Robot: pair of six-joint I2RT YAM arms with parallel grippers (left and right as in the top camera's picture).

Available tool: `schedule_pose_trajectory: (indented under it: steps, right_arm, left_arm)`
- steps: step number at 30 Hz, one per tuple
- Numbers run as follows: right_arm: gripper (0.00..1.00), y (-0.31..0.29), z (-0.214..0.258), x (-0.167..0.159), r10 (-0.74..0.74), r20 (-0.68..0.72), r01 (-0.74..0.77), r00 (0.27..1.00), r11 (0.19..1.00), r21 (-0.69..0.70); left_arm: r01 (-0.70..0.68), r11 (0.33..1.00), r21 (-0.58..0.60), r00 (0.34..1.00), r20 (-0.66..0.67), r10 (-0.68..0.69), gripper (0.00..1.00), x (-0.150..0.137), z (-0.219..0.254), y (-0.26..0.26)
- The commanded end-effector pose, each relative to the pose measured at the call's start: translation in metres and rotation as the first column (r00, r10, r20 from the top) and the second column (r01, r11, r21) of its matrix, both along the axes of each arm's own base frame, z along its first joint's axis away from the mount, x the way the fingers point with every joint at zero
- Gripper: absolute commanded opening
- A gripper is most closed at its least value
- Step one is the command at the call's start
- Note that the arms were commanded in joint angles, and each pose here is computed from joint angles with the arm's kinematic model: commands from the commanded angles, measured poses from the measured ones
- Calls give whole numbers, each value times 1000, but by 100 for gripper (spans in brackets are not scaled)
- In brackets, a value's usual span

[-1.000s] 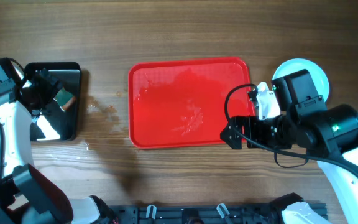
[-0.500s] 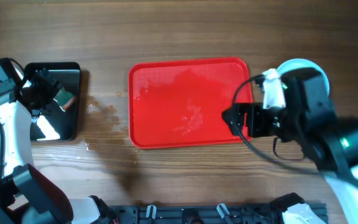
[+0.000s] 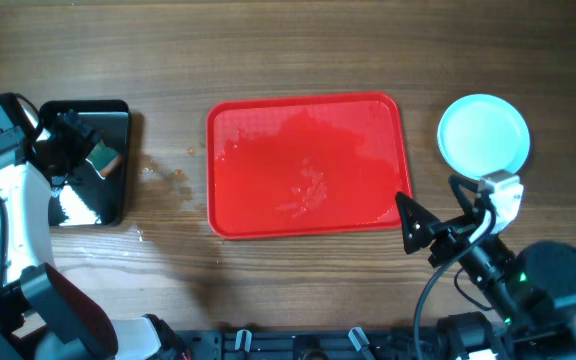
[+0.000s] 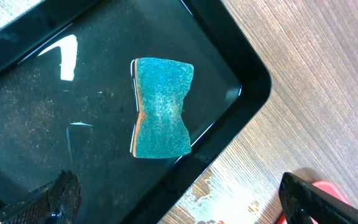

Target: Clean dirty plates on tray and stack at the side

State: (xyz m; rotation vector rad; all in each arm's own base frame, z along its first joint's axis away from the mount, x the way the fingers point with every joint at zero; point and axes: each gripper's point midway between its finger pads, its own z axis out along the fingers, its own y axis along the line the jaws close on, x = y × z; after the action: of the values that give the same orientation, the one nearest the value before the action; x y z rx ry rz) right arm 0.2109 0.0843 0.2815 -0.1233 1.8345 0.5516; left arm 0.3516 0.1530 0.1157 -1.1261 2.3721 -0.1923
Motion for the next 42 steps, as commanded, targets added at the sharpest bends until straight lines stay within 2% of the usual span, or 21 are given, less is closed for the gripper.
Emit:
schedule_pose_trajectory:
  steps: [1, 8, 12, 17, 24, 29, 33, 42]
  right_arm:
    - [100, -12, -12, 0, -45, 118, 46, 992, 999, -5]
    - [100, -20, -26, 8, -85, 294, 79, 952, 996, 33]
    - [100, -29, -26, 14, -130, 427, 117, 895, 992, 57]
    - [99, -41, -38, 21, -201, 478, 183, 855, 979, 85]
    - [100, -59, -58, 29, -290, 436, 297, 852, 953, 56]
    - [100, -68, -108, 35, -326, 275, 354, 904, 934, -57]
    - [100, -69, -106, 35, -300, 320, 359, 899, 922, -143]
    - [100, -69, -106, 35, -299, 322, 359, 898, 922, -147]
  left_arm:
    - [3, 1000, -4, 1000, 8, -3, 100, 0, 1, 1]
    - [3, 1000, -5, 1000, 8, -3, 100, 0, 1, 1]
    - [3, 1000, -4, 1000, 8, -3, 100, 0, 1, 1]
    - [3, 1000, -4, 1000, 8, -3, 100, 0, 1, 1]
    - [3, 1000, -4, 1000, 8, -3, 100, 0, 1, 1]
    - [3, 1000, -4, 1000, 8, -3, 100, 0, 1, 1]
    - [3, 1000, -5, 1000, 7, -3, 100, 0, 1, 1]
    - [3, 1000, -5, 1000, 8, -3, 100, 0, 1, 1]
